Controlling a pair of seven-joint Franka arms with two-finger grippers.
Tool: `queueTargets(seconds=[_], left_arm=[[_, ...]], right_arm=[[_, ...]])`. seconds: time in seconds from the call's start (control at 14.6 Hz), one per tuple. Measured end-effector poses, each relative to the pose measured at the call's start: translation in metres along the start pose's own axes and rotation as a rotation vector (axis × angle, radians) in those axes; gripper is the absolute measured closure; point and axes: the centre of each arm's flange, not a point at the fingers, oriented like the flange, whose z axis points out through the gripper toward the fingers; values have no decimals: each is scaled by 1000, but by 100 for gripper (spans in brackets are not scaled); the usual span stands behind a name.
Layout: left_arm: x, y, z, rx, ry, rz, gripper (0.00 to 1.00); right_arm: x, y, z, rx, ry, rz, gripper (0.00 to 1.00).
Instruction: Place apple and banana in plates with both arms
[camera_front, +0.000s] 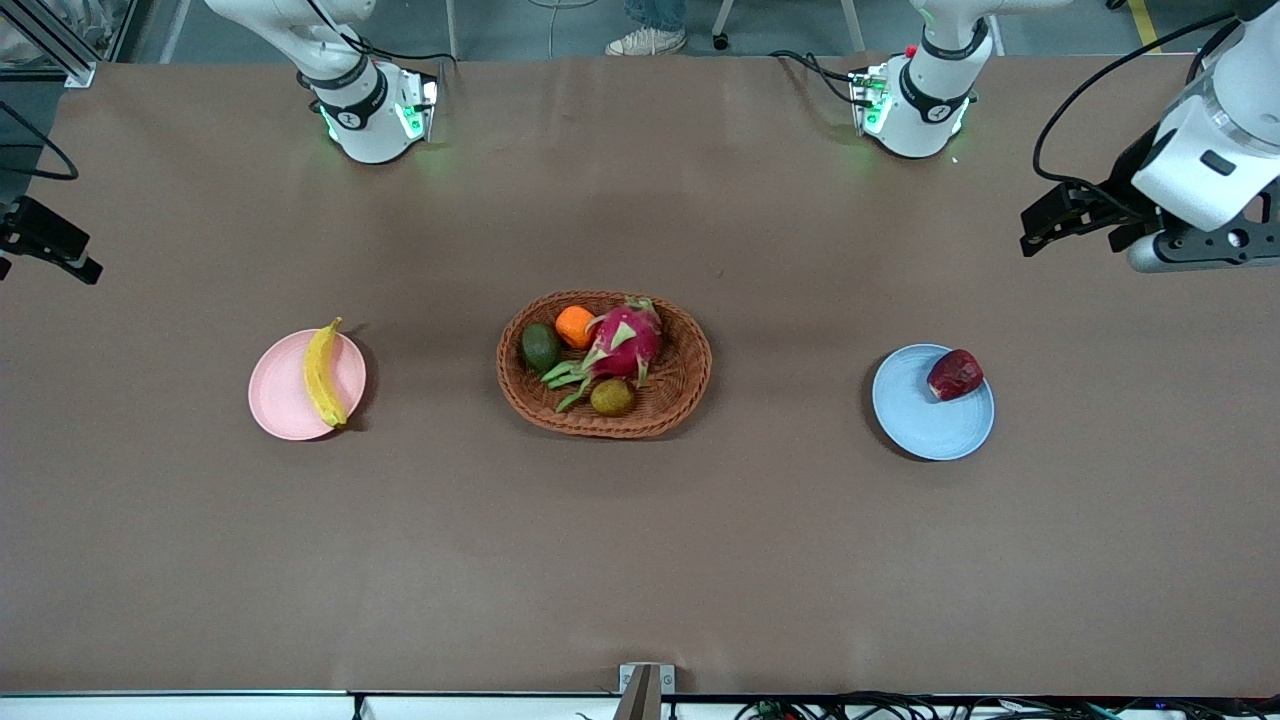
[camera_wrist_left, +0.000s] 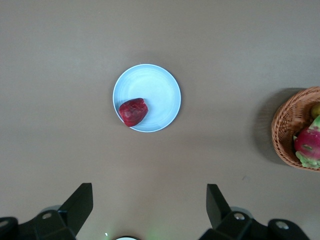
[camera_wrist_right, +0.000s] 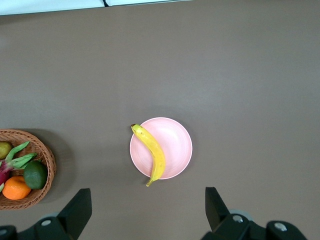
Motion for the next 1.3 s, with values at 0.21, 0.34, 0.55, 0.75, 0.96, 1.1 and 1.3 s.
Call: queueTargets(seconds=[0.21,0.34,0.55,0.75,0.96,1.1,1.3], left_arm=[[0,2,0,0,0,4,0],[0,-2,0,12,3,14,0],[0,-10,-3,56,16,58,0],[-2,-11,-8,60,24,74,0],[-2,-15,-9,61,24,129,0],[-1,-19,-9,61,24,143,0],[0,-27,-15,59,36,128,0]], right_arm=[[-3,0,4,0,-16,0,0],[-4,0,5,0,-31,-2,0],[-5,0,7,0,-36,-3,0],[-5,0,6,-1,-33,-2,0],[-4,2,6,-16,-31,-4,0],[-4,2,6,-28,-30,-6,0],[-5,3,6,-35,-34,-6,0]])
